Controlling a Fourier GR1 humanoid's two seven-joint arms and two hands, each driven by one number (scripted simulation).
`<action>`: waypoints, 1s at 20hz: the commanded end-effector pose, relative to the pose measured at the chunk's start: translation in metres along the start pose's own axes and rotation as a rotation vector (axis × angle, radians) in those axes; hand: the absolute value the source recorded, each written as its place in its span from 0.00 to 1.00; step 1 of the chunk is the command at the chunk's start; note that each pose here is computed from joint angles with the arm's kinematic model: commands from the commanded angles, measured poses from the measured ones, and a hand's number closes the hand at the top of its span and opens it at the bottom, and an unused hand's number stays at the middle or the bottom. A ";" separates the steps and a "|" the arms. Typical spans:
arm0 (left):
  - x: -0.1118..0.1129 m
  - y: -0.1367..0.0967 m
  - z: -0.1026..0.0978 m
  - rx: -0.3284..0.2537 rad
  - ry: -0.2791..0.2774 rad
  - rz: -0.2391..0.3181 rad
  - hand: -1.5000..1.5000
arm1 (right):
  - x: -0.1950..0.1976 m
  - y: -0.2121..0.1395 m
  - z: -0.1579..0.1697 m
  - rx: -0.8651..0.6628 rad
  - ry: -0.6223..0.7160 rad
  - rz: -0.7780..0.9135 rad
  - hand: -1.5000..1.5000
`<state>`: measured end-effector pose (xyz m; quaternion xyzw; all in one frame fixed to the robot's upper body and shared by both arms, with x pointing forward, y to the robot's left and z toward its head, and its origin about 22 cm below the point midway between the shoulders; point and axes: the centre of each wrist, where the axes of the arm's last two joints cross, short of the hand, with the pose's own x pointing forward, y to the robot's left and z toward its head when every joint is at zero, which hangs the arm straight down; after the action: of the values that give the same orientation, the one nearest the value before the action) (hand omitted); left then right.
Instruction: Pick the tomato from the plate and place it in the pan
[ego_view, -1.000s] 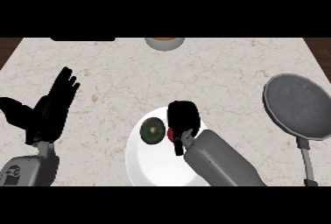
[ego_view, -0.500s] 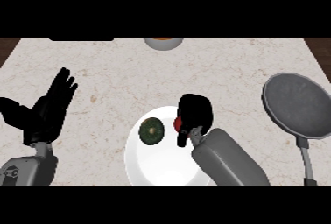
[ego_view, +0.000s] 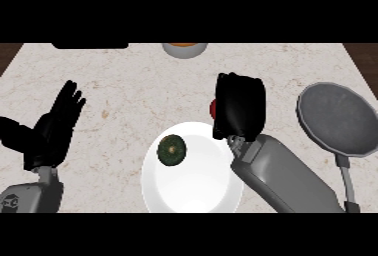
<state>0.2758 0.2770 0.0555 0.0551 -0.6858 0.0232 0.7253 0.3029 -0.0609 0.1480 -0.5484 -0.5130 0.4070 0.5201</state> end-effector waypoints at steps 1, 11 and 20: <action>0.005 0.006 -0.011 0.012 -0.012 0.013 0.50 | 0.007 -0.040 0.017 -0.131 0.086 0.043 1.00; 0.009 0.007 0.001 -0.011 0.010 0.009 0.50 | -0.077 -0.083 -0.021 -0.202 0.233 -0.033 1.00; -0.001 -0.014 0.008 -0.008 -0.005 0.000 0.50 | -0.175 -0.071 -0.027 -0.282 0.316 -0.097 1.00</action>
<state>0.2723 0.2672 0.0556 0.0498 -0.6883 0.0229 0.7234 0.3035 -0.2023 0.2200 -0.6344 -0.5030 0.2430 0.5343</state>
